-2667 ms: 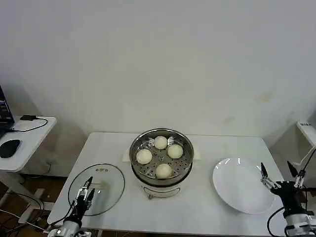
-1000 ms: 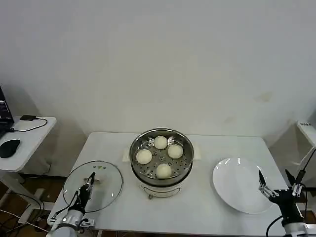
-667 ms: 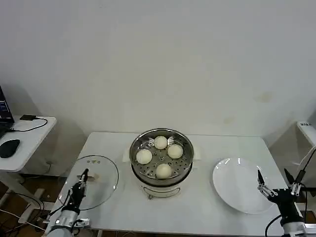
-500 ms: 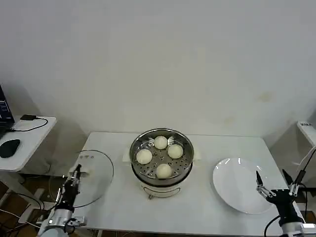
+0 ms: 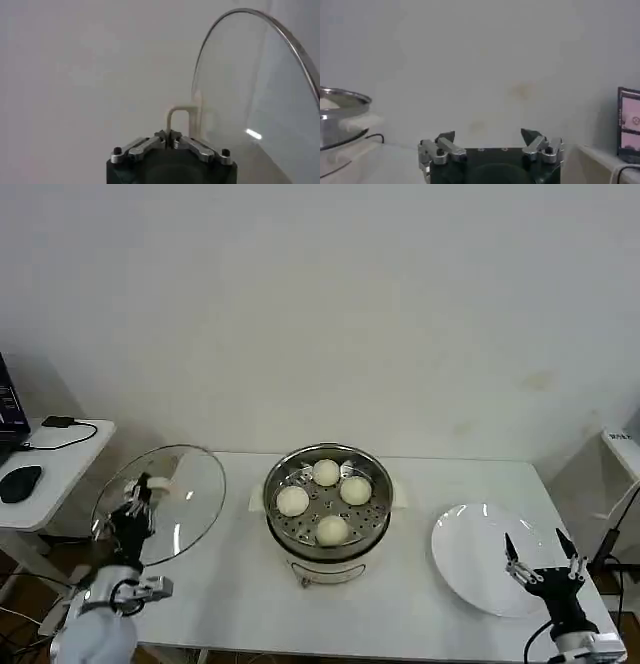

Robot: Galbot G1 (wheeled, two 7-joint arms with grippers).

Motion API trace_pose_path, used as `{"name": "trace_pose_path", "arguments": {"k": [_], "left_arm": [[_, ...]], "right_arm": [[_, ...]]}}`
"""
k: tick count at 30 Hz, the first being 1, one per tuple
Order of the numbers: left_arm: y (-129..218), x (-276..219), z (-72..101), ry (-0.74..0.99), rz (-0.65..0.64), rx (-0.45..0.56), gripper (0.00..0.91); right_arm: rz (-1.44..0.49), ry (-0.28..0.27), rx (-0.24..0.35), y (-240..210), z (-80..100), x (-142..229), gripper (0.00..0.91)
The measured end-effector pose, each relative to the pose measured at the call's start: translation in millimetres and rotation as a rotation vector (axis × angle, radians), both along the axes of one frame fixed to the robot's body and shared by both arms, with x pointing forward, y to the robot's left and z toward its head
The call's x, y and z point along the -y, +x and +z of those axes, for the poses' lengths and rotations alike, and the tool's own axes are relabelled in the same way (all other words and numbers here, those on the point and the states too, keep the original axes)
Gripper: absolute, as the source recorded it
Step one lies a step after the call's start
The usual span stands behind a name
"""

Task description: Take steamed baozi put them in steamer then cover it.

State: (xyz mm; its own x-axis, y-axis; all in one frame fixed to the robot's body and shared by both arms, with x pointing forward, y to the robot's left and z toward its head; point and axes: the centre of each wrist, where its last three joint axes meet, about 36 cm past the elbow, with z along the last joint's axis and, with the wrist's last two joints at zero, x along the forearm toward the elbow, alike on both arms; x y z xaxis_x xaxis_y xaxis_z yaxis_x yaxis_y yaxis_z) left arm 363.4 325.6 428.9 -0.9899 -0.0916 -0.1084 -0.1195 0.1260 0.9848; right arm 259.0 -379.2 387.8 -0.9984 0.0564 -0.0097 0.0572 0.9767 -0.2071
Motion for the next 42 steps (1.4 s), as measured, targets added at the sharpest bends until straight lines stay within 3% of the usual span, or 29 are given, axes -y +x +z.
{"name": "trace_pose_path", "arguments": {"k": [16, 27, 42], "left_arm": [[59.6, 127.6, 41.3, -0.019, -0.118, -0.054, 0.000], [66.0, 209.6, 36.3, 0.037, -0.170, -0.090, 0.000], [55.4, 272.0, 26.5, 0.054, -0.196, -0.125, 0.000]], "right_arm": [[-0.011, -0.003, -0.031, 4.1, -12.7, -11.7, 0.907], [0.001, -0.003, -0.054, 6.1, -21.2, -22.3, 0.907], [0.017, -0.002, -0.071, 7.2, -27.4, -32.6, 0.907]]}}
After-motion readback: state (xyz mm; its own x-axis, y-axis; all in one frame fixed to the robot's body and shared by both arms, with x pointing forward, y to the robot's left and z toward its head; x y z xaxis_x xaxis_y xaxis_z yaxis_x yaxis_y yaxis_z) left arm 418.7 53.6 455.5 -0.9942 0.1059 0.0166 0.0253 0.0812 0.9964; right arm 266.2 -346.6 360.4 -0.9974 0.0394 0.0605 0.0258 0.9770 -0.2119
